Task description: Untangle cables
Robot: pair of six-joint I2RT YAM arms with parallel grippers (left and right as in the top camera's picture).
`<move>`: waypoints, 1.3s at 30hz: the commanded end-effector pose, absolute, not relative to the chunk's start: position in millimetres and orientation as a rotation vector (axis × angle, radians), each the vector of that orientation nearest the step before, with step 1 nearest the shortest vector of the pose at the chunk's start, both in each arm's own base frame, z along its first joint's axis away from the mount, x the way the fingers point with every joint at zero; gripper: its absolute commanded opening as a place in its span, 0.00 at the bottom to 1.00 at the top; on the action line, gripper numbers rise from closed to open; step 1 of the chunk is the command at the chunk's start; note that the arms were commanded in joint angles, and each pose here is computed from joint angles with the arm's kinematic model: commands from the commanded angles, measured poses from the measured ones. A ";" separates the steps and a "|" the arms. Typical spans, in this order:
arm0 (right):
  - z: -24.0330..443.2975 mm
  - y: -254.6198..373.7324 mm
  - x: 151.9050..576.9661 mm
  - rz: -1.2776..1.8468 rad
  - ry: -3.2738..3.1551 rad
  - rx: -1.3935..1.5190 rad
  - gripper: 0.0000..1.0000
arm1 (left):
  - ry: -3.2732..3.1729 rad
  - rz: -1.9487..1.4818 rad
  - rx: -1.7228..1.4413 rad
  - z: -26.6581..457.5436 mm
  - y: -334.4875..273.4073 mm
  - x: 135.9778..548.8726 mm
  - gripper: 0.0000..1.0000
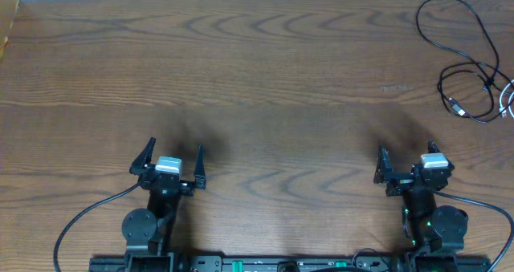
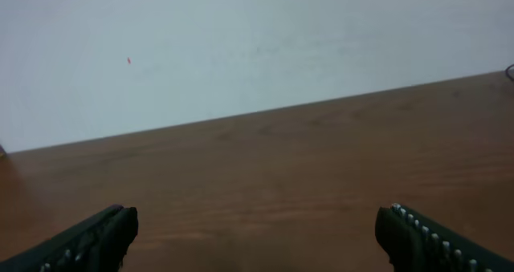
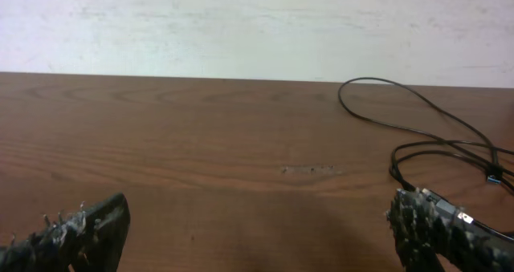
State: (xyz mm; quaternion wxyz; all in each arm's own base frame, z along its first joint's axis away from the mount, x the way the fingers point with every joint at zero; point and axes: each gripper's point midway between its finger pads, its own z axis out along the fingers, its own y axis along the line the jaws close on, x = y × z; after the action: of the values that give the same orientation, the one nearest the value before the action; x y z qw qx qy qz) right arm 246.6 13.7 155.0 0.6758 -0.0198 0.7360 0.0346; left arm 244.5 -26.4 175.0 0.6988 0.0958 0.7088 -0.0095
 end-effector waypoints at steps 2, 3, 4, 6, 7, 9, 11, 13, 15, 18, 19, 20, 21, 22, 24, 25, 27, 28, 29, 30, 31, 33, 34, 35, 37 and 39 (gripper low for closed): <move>154.4 13.8 246.4 0.085 1.656 -0.035 0.99 | 1.648 -0.013 0.230 151.4 -26.1 243.8 0.99; 154.4 13.8 246.4 0.085 1.656 -0.035 0.99 | 1.669 -0.012 0.234 146.1 -26.1 243.3 0.99; 154.4 13.8 246.4 0.085 1.656 -0.035 0.99 | 1.696 -0.013 0.236 139.6 -25.8 242.4 0.99; 154.4 13.8 246.4 0.085 1.656 -0.035 0.99 | 1.698 -0.013 0.226 139.6 -24.8 242.6 0.99; 154.4 13.8 246.4 0.085 1.656 -0.035 0.99 | 1.697 -0.013 0.225 139.8 -24.8 242.6 0.99; 154.4 13.8 246.4 0.085 1.656 -0.035 0.99 | 1.693 -0.013 0.225 140.8 -24.8 242.7 0.99; 154.4 13.8 246.4 0.085 1.656 -0.035 0.99 | 1.694 -0.013 0.225 140.5 -24.8 242.8 0.99; 154.4 13.8 246.4 0.085 1.656 -0.035 0.99 | 1.696 -0.013 0.225 140.2 -24.8 242.8 0.99; 154.4 13.8 246.4 0.085 1.656 -0.035 0.99 | 1.696 -0.013 0.225 140.1 -24.8 242.8 0.99; 154.4 13.8 246.4 0.085 1.656 -0.035 0.99 | 1.696 -0.013 0.225 140.1 -24.8 242.8 0.99; 154.4 13.8 246.4 0.085 1.656 -0.035 0.99 | 1.696 -0.013 0.225 140.1 -24.8 242.8 0.99; 154.4 13.8 246.4 0.085 1.656 -0.035 0.99 | 1.696 -0.013 0.225 140.1 -24.8 242.8 0.99; 154.4 13.8 246.4 0.085 1.656 -0.035 0.99 | 1.696 -0.013 0.225 140.1 -24.8 242.8 0.99; 154.4 13.8 246.4 0.085 1.656 -0.035 0.99 | 1.696 -0.013 0.225 140.1 -24.8 242.8 0.99; 154.4 13.8 246.4 0.085 1.656 -0.035 0.99 | 1.696 -0.013 0.225 140.1 -24.8 242.8 0.99; 154.4 13.8 246.4 0.085 1.656 -0.035 0.99 | 1.696 -0.013 0.225 140.1 -24.8 242.8 0.99; 154.4 13.8 246.4 0.085 1.656 -0.035 0.99 | 1.696 -0.013 0.225 140.1 -24.8 242.8 0.99; 154.4 13.8 246.4 0.085 1.656 -0.035 0.99 | 1.696 -0.013 0.226 140.1 -24.8 242.8 0.99; 154.4 13.8 246.4 0.085 1.656 -0.035 0.99 | 1.696 -0.013 0.225 140.1 -24.8 242.8 0.99; 154.4 13.8 246.4 0.085 1.656 -0.035 0.99 | 1.696 -0.013 0.225 140.1 -24.8 242.8 0.99; 154.4 13.8 246.4 0.085 1.656 -0.035 0.99 | 1.696 -0.013 0.225 140.1 -24.8 242.8 0.99; 154.4 13.8 246.4 0.085 1.656 -0.035 0.99 | 1.696 -0.013 0.225 140.1 -24.8 242.8 0.99; 154.4 13.8 246.4 0.085 1.656 -0.035 0.99 | 1.696 -0.013 0.225 140.1 -24.8 242.8 0.99; 154.4 13.8 246.4 0.085 1.656 -0.035 0.99 | 1.696 -0.013 0.225 140.1 -24.8 242.8 0.99; 154.4 13.8 246.4 0.085 1.656 -0.035 0.99 | 1.696 -0.013 0.225 140.1 -24.8 242.8 0.99; 154.4 13.8 246.4 0.085 1.656 -0.035 0.99 | 1.696 -0.013 0.225 140.1 -24.8 242.8 0.99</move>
State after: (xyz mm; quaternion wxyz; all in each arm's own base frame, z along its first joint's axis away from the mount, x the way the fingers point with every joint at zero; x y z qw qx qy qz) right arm 246.6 13.7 155.0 0.6758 -0.0198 0.7360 0.0346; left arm 244.2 -23.8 154.6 0.6740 0.0939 0.7327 -0.0038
